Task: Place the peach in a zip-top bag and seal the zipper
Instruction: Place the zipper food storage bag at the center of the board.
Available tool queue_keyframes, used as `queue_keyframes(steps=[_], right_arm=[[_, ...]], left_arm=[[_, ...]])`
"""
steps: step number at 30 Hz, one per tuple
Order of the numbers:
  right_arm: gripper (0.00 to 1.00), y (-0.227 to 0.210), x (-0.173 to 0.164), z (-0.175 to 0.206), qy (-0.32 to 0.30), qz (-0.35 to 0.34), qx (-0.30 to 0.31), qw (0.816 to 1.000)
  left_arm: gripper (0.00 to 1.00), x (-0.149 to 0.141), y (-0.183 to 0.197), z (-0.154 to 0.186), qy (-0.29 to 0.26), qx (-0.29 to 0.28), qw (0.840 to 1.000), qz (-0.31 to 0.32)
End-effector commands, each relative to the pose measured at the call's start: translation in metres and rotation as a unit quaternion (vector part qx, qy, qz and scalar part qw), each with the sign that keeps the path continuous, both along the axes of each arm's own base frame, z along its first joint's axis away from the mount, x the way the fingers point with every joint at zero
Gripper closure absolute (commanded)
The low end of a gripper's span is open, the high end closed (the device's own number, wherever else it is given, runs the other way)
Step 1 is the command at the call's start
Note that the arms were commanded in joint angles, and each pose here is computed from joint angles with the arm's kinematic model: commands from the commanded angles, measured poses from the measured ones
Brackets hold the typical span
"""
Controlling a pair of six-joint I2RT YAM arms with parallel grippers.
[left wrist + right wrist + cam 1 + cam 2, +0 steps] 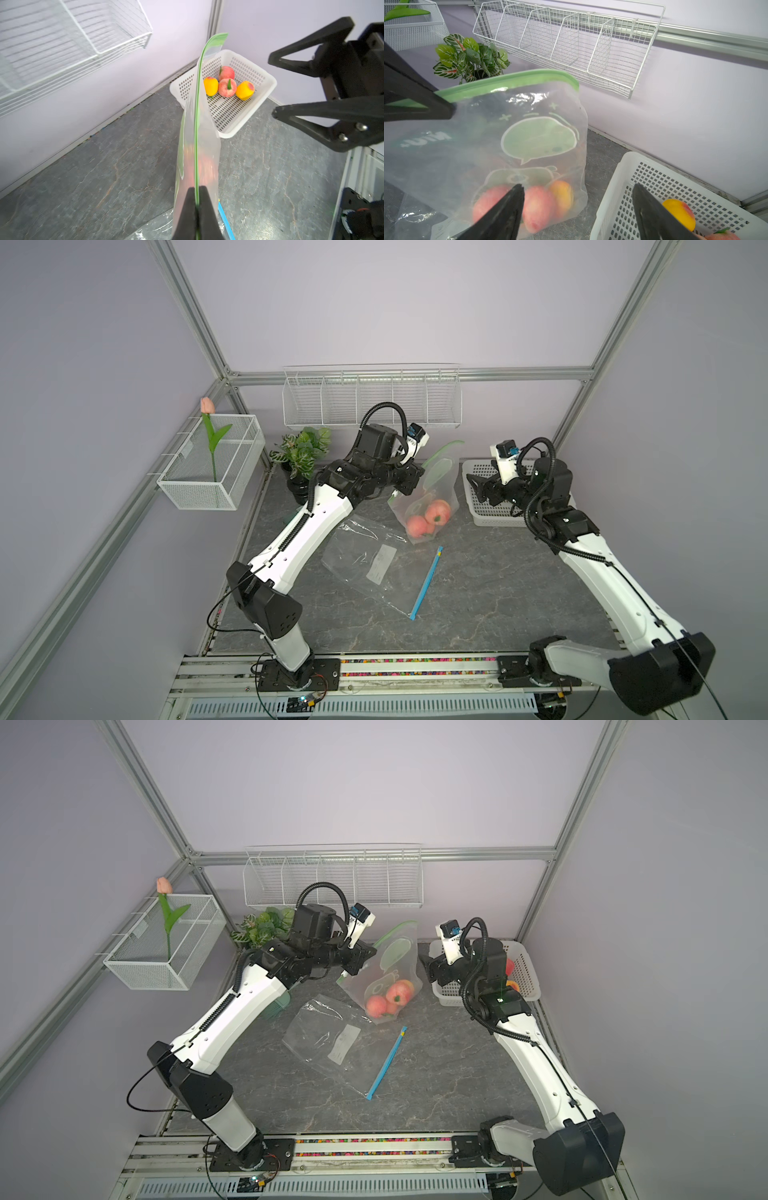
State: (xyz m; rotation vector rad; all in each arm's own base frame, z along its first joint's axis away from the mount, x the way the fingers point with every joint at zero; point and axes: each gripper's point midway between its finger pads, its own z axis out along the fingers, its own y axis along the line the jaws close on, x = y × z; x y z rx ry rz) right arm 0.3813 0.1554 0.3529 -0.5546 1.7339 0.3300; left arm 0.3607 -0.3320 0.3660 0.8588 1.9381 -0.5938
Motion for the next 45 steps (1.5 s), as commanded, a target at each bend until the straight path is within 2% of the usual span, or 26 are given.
queue_keyframes(steps=[1, 9, 12, 16, 23, 31, 40, 45], right_arm=[[0.15, -0.005, 0.0, 0.003, -0.018, -0.01, -0.006, 1.0], [0.15, -0.003, 0.002, -0.004, -0.008, -0.008, -0.004, 1.0], [0.15, -0.004, 0.002, -0.007, -0.005, -0.009, -0.006, 1.0], [0.14, -0.005, -0.001, -0.013, 0.0, -0.009, -0.007, 1.0], [0.14, -0.01, -0.007, -0.02, 0.006, -0.018, -0.015, 1.0], [0.14, -0.019, -0.012, -0.021, 0.004, -0.032, -0.027, 0.999], [0.13, -0.027, -0.016, -0.024, 0.006, -0.042, -0.034, 0.999], [0.13, -0.03, -0.017, -0.027, 0.009, -0.045, -0.035, 0.998]], left_arm=[[1.0, 0.022, 0.022, 0.014, -0.031, -0.021, 0.995, 0.088], [1.0, 0.045, 0.075, 0.001, -0.041, -0.036, 0.963, 0.264], [1.0, 0.048, 0.091, -0.004, -0.048, -0.053, 0.946, 0.315], [1.0, 0.055, 0.098, -0.011, -0.061, -0.079, 0.932, 0.347], [1.0, 0.073, 0.079, -0.032, -0.041, -0.101, 0.932, 0.347], [1.0, 0.085, 0.016, -0.068, 0.017, -0.122, 0.949, 0.289], [1.0, 0.101, -0.046, -0.119, 0.099, -0.147, 0.953, 0.247], [1.0, 0.107, -0.07, -0.141, 0.119, -0.139, 0.951, 0.249]])
